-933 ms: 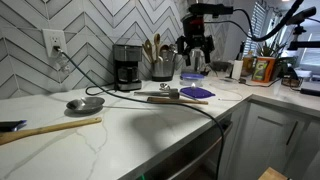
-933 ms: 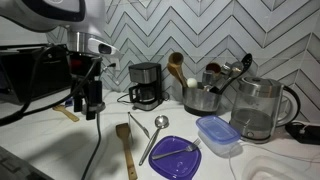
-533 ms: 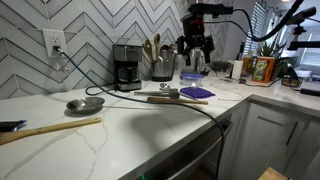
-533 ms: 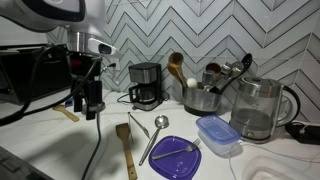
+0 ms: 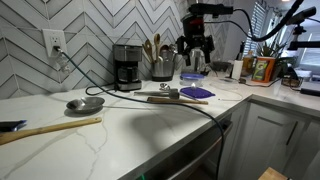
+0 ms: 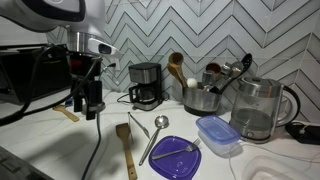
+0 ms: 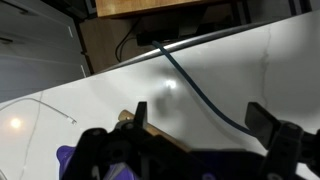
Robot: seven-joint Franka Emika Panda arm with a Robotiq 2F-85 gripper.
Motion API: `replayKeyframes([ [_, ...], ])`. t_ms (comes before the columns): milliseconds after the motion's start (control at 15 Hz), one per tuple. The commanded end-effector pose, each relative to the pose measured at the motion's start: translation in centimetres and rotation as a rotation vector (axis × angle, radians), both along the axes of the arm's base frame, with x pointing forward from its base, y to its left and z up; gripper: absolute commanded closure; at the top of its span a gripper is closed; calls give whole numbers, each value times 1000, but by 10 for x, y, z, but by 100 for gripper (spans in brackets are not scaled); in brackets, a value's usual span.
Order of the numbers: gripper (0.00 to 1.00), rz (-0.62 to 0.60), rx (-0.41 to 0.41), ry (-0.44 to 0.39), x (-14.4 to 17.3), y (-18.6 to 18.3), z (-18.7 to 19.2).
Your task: Put the silver serving spoon on the lunchbox with a light blue lid
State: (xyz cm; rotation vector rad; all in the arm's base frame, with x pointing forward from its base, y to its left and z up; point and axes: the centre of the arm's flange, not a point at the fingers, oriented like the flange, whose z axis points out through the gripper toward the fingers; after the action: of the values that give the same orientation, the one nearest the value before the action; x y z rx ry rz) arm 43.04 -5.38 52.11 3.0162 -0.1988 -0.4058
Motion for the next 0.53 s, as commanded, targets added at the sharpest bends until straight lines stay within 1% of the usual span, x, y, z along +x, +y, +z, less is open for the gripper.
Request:
replayKeyframes([
  [0, 0, 0, 0, 0, 0, 0, 0],
  [67, 0, 0, 0, 0, 0, 0, 0],
  [133, 0, 15, -5, -23, 5, -2, 1],
  [200, 0, 15, 10, -25, 8, -4, 3],
  [467, 0, 19, -19, -101, 32, -24, 10],
])
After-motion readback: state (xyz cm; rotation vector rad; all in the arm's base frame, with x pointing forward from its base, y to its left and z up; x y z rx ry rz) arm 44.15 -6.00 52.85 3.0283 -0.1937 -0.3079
